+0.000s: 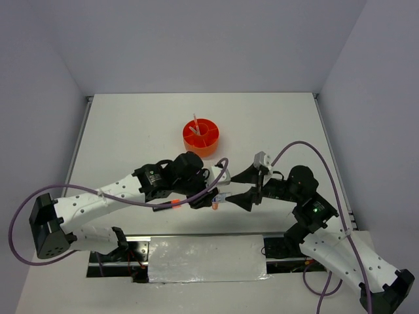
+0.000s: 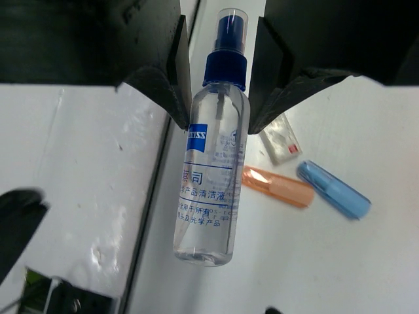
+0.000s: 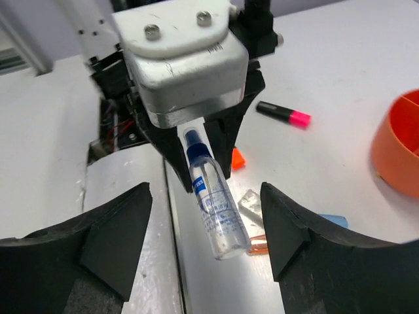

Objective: Sort the stationery into containers
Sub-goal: Pick up the stationery from the center of the board.

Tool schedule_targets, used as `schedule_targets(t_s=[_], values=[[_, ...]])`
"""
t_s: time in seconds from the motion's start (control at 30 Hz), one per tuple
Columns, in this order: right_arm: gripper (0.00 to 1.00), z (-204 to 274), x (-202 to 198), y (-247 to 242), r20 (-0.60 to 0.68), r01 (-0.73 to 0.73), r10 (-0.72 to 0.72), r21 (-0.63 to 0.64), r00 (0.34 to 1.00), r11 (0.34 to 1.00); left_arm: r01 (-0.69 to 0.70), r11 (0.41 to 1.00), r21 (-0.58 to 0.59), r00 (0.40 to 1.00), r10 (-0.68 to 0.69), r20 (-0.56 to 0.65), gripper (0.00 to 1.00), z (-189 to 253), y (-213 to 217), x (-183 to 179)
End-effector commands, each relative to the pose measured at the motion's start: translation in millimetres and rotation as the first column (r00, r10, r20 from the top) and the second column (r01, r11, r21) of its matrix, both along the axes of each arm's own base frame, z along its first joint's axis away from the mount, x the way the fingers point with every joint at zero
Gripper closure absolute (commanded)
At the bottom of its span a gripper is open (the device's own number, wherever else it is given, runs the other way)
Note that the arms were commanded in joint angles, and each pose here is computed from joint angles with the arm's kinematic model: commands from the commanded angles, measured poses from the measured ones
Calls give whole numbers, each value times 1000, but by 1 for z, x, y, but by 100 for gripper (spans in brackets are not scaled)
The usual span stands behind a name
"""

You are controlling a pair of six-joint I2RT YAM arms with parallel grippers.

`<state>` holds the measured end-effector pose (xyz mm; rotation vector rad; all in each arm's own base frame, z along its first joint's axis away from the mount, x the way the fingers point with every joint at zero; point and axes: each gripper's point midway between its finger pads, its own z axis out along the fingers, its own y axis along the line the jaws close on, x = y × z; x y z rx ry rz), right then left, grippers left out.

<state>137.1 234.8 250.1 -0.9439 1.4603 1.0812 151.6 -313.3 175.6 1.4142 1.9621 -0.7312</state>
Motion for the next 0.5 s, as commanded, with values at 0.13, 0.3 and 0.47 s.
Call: schedule_targets(t_s=[0.13,0.3,0.47], values=[[26,16,-40,12,78,-274,271,31,959,961,143,989,-32,990,-143,0,100,40,33,-46],[27,6,-50,28,30,-314,314,-8,949,949,215,973,-86,977,-215,15,100,56,35,-60],[28,3,-67,48,33,-373,375,-52,926,926,265,959,-103,964,-267,-5,100,54,31,-68]])
